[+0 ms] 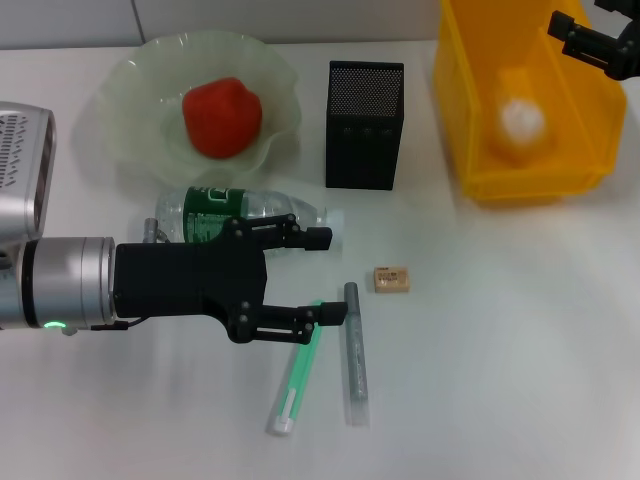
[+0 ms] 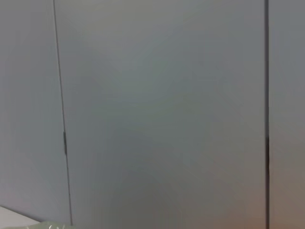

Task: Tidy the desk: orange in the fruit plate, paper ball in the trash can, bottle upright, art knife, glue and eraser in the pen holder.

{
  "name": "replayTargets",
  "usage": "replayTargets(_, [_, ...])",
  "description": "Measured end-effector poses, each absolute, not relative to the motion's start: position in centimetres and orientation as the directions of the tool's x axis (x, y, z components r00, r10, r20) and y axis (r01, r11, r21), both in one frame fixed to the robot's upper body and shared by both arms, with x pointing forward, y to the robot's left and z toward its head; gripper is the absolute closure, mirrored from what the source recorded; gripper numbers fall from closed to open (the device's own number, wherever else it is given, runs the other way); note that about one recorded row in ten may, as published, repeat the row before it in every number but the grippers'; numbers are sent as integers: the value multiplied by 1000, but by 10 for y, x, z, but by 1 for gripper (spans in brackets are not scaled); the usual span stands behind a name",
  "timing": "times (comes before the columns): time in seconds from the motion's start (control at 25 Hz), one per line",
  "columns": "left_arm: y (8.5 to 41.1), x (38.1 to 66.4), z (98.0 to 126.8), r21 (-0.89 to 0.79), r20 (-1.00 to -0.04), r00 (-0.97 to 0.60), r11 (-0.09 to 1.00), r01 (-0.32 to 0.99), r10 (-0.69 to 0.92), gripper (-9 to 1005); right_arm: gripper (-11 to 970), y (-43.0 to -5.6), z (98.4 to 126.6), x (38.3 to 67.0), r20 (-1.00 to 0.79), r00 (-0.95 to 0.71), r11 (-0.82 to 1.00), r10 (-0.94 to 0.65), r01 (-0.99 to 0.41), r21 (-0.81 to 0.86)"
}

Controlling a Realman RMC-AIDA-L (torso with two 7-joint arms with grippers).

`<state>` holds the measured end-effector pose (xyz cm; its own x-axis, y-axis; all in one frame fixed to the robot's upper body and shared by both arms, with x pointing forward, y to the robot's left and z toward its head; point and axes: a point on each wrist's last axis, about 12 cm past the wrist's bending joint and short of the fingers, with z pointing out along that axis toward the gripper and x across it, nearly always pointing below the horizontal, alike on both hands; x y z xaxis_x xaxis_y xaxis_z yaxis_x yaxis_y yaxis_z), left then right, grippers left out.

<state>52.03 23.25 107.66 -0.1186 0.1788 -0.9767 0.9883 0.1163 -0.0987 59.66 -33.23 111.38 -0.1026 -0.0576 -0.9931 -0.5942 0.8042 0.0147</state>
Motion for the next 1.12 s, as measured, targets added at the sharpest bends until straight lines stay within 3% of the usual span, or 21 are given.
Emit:
replayTargets(0.52, [232,519,1075,-98,-978,-118,117,988,175,230,185,-345,1122,585,-993,-5,836,114,-539,99])
replayTargets(0.8, [233,521,1076,-90,-982,-112,145,985,151,233,185,-346,1117,540,-975,46,735,217,-665,132])
replayTargets(0.84, [234,522,1075,-92,-983,-117,169,981,140,234,185,-346,1112,524,-975,32,690,219,-712,131])
replayTargets(1.12, [236,526,1076,-94,-986,-121,213,972,117,237,185,-341,1086,478,-992,-44,568,116,-817,103])
